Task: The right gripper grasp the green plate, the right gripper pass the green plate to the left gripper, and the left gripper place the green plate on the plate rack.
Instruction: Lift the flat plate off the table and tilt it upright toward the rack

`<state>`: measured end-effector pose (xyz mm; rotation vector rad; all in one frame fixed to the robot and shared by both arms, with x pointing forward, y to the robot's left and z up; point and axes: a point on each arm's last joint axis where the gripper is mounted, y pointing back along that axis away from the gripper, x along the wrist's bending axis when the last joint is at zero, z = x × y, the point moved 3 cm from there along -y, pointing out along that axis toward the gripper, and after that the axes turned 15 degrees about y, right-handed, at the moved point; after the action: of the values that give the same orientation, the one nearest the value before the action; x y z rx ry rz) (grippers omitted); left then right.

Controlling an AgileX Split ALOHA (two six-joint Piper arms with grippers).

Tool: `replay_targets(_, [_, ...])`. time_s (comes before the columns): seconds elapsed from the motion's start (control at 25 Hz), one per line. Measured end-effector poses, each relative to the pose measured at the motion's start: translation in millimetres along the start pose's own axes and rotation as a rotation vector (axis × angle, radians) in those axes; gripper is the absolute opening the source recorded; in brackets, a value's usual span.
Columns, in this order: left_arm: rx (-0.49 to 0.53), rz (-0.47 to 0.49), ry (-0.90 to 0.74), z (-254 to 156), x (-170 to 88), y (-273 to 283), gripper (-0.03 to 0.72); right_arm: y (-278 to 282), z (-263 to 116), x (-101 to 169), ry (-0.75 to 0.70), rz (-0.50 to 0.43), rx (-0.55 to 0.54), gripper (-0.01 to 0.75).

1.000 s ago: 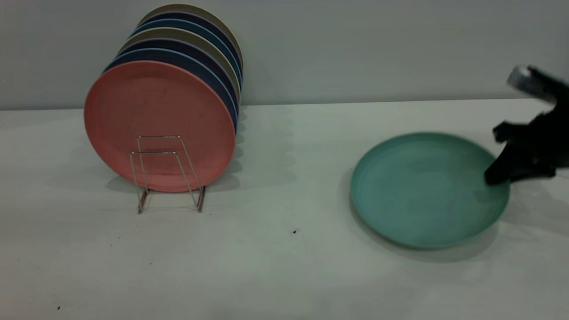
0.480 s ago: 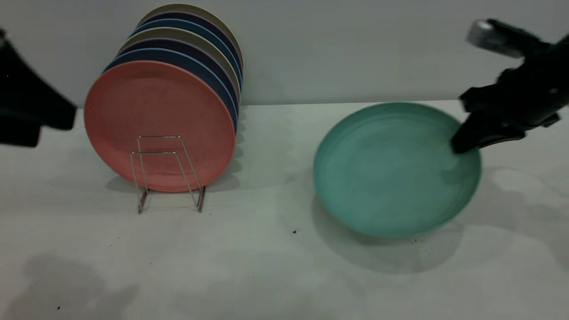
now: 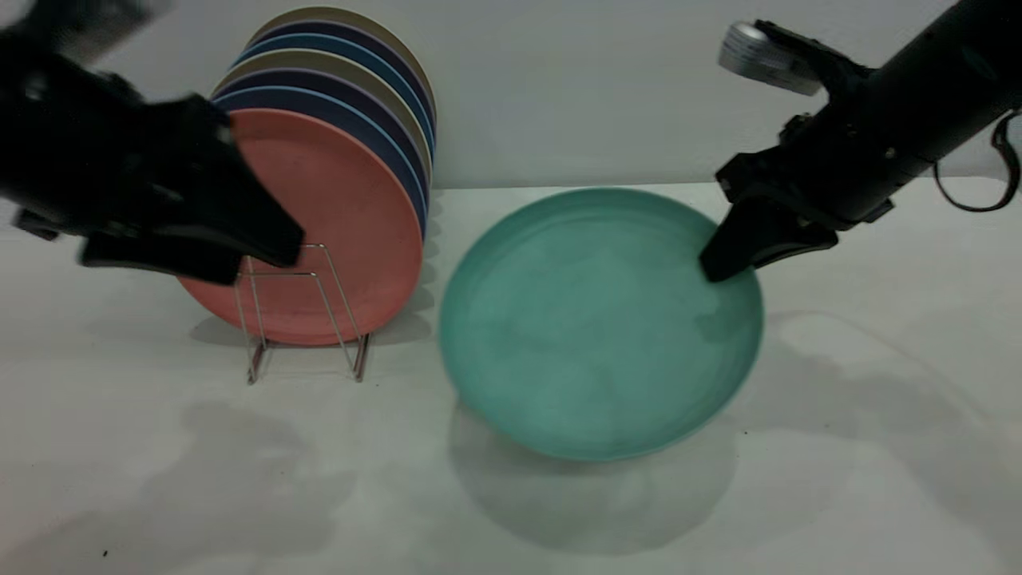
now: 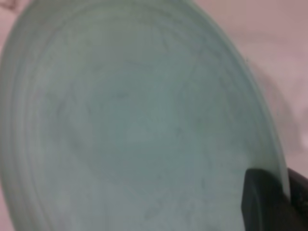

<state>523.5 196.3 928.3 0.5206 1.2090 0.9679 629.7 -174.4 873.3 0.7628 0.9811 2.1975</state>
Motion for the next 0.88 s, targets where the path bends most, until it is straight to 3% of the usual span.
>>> replay_targets(0.28, [0.012,0.019,0.020,-3,-2,-21,0.519,3,7,21,-0.038,0.154,-0.045,0.013])
replay_targets(0.88, [-0.044,-0.102,0.043,4,-16,-23,0.519,8,18,29,-0.036,0.172,-0.094,0.014])
